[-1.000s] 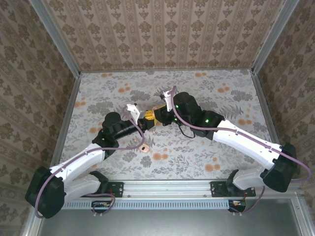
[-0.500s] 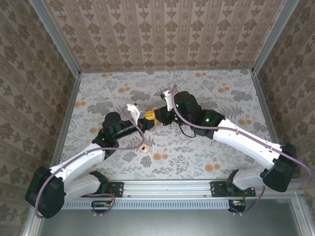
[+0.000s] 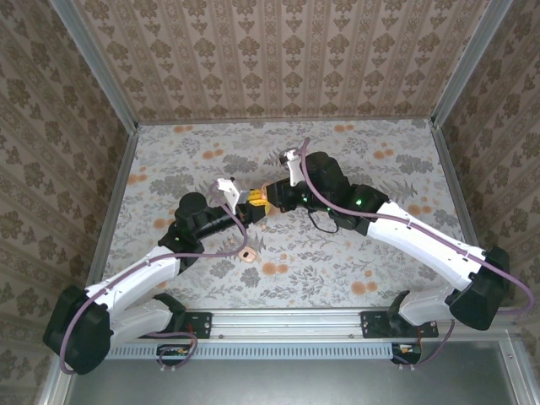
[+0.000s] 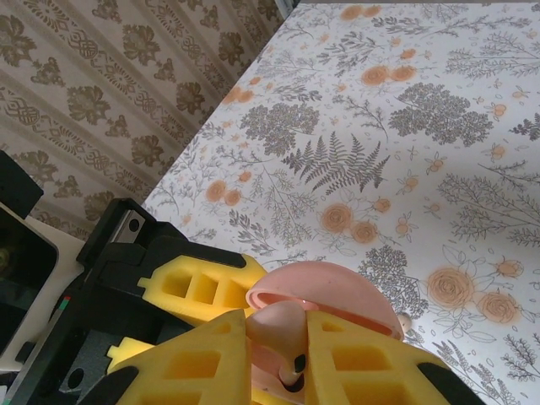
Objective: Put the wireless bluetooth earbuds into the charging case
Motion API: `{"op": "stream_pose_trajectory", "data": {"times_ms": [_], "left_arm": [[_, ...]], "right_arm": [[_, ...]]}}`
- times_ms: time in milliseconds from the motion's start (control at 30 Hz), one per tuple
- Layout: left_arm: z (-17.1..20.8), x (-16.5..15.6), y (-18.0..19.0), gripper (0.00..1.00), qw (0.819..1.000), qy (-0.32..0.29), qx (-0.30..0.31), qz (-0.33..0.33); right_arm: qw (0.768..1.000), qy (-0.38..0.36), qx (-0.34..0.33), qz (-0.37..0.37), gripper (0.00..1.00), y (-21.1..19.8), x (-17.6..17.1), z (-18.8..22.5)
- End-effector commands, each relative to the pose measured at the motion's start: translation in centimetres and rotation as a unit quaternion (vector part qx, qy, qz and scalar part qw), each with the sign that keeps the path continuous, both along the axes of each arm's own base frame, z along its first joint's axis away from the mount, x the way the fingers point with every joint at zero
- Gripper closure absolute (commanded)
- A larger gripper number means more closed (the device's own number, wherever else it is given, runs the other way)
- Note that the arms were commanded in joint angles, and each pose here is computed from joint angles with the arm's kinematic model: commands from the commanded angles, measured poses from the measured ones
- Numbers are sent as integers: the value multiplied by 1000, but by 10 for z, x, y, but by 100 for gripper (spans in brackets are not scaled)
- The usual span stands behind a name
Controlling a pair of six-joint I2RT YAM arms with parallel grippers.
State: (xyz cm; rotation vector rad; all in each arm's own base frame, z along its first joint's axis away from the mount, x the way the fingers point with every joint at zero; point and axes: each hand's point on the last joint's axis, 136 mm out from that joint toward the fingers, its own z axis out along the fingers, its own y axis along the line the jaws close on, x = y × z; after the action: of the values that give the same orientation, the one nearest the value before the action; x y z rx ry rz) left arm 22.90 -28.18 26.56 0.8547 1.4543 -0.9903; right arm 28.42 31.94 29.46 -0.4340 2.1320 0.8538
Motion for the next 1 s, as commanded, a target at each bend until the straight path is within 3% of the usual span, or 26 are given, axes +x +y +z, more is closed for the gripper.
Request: {"op": "stream_pose_trajectory", "data": {"times_ms": [0,567,833,967], "left_arm": [[30,-4,-3,100,999,-35,-39,-13],[30,-5,0,100,999,-36,-40,-8],[30,-5,0,100,999,-35,-40,-8],[29,-6,0,100,999,-35,-40,-8]], "right_arm": [[1000,21,11,13,81,1,-10,7],[995,-17,-52,81,79,6,-23,-13],[997,-18,-50,62,67,3,-18,0],[998,-17,-45,49,65,1,-15,7]]}}
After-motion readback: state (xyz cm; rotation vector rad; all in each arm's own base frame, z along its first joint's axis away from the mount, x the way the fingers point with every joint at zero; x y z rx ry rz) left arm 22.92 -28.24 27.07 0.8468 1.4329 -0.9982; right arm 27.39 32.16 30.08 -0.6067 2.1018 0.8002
